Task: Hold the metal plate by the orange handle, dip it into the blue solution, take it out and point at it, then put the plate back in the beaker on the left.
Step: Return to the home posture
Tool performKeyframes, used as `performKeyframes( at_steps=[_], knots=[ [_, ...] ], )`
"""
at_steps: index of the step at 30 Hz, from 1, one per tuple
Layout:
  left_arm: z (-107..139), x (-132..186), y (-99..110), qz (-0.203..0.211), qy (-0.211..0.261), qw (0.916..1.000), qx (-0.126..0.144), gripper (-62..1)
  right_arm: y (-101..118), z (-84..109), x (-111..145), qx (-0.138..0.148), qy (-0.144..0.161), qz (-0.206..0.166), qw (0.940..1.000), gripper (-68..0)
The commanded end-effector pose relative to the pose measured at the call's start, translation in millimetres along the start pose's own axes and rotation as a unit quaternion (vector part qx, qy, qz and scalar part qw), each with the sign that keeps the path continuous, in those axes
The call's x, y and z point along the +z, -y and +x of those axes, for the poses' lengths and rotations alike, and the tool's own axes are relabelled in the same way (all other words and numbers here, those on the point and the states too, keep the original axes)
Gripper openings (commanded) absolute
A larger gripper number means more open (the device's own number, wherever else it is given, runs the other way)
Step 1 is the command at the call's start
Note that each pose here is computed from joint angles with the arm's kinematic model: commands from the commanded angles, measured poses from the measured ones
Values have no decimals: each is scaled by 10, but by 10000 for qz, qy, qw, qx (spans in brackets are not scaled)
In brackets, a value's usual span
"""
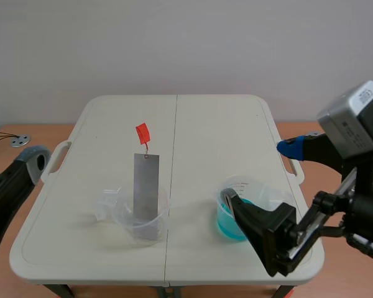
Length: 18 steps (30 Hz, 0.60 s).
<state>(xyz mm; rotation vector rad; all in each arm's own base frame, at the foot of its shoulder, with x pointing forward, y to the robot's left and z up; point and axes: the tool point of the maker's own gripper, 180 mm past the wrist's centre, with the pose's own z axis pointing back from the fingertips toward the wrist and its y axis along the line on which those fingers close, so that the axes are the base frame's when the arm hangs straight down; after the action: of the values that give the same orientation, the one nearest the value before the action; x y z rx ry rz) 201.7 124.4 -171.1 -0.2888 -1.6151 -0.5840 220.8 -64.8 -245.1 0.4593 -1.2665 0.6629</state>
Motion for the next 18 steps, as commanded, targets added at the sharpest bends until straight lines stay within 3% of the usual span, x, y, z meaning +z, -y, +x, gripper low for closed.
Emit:
performKeyframes(
  at_steps=[1,6,10,18],
  knots=[
    [74,-7,43,-86,108,9999,57,14,1,109,48,4,188,-38,9998,-10],
    [118,-30,204,-385,191,9986,291,14,-60,67,197,-105,89,-97,9999,-10],
    [23,-43,354,-583,-19,9970,507,14,-89,51,297,-178,68,-151,9997,-10],
    [-113,-74,535,-783,-334,9940,681,14,-28,83,377,-136,163,-275,9994,-10]
  ],
)
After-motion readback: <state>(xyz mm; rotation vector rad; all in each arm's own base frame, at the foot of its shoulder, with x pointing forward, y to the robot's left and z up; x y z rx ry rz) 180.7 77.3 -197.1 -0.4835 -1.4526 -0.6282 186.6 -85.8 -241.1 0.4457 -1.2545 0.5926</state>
